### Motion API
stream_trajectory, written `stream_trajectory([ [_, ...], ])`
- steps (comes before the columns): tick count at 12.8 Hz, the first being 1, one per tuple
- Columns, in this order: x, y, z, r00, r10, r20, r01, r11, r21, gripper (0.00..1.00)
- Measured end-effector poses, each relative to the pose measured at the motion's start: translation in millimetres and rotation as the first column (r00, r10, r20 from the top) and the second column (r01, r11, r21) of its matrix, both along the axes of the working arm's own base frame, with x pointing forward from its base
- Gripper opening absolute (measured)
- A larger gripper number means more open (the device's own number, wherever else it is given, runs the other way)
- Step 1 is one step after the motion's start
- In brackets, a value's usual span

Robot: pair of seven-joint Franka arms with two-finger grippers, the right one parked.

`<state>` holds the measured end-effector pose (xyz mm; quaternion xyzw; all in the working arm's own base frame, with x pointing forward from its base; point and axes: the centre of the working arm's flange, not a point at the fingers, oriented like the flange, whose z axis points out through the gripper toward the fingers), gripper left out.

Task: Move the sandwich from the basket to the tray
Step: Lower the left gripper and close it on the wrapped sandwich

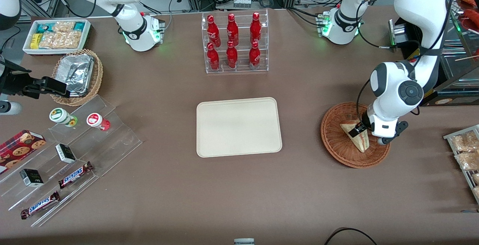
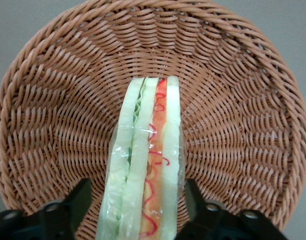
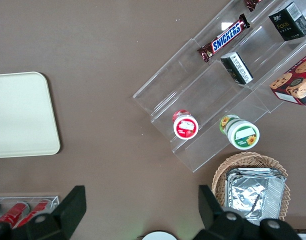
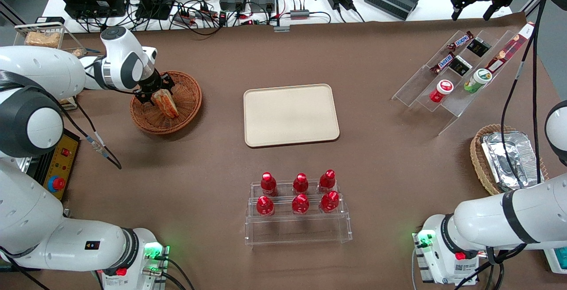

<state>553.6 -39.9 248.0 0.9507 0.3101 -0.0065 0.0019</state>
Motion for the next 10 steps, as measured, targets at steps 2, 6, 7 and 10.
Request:
stream_trajectory([
  [2,-1,0,-2,1.000,0.000,-0.004,0.000,1.000,0.000,0.53],
  [6,0,0,6,1.000,-0.001,-0.022,0.001,1.000,0.000,0.32],
  [7,2,-1,14,0.999,-0.002,-0.039,0.002,1.000,0.000,0.30],
  [10,20,-17,59,0.995,-0.031,-0.099,0.031,1.000,-0.006,0.24],
])
